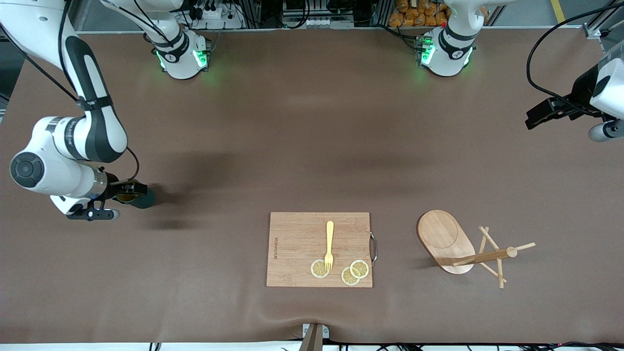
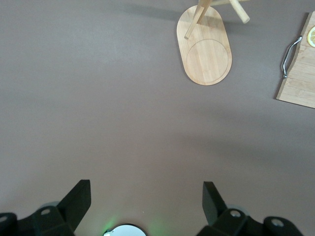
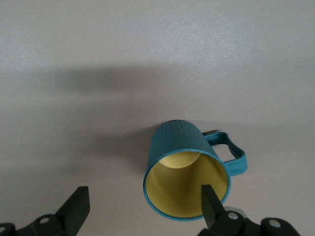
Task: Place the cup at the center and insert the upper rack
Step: 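Reach the right gripper down to the teal mug, then close the right gripper on the teal mug's rim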
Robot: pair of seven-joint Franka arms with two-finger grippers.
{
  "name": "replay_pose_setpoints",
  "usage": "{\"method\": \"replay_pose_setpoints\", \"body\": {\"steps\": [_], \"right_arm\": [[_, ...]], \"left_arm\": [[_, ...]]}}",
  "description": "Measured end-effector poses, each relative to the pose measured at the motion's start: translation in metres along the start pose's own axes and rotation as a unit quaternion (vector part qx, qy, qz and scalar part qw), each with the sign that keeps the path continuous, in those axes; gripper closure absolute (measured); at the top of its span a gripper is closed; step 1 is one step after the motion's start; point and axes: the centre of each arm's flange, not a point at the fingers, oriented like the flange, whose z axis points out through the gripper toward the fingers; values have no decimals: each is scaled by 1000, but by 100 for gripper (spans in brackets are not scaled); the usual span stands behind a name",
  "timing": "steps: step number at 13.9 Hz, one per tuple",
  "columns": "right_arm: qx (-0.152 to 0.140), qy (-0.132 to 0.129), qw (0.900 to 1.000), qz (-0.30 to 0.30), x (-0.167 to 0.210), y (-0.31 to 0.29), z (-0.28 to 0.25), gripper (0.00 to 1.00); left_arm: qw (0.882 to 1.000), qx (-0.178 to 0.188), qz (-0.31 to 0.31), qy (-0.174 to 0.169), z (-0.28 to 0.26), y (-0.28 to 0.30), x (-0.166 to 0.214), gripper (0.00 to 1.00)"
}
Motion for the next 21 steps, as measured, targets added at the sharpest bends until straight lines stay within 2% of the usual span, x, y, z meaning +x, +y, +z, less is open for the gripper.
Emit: {"method": "replay_pose_setpoints", "body": {"steps": [7,9,10,11,17,21], "right_arm": [[0,-23,1000,-1,2,-2,28,2],[0,-30,1000,-1,2,-2,37,20],[0,-34,999,-1,2,-2,42,21],[0,-36,999,-1,2,-2,44,28],[-1,-36,999,-5,3,-7,44,93],[-1,-34,999,-4,4,-6,42,96]], "left_arm": [[1000,0,3,-1,4,3,3,0],[1000,-1,3,3,3,4,3,0],[1000,-1,4,4,3,5,3,0],[1000,-1,5,4,3,6,3,0],[1000,-1,2,3,4,3,5,0],[1000,-1,4,2,5,5,5,0]]}}
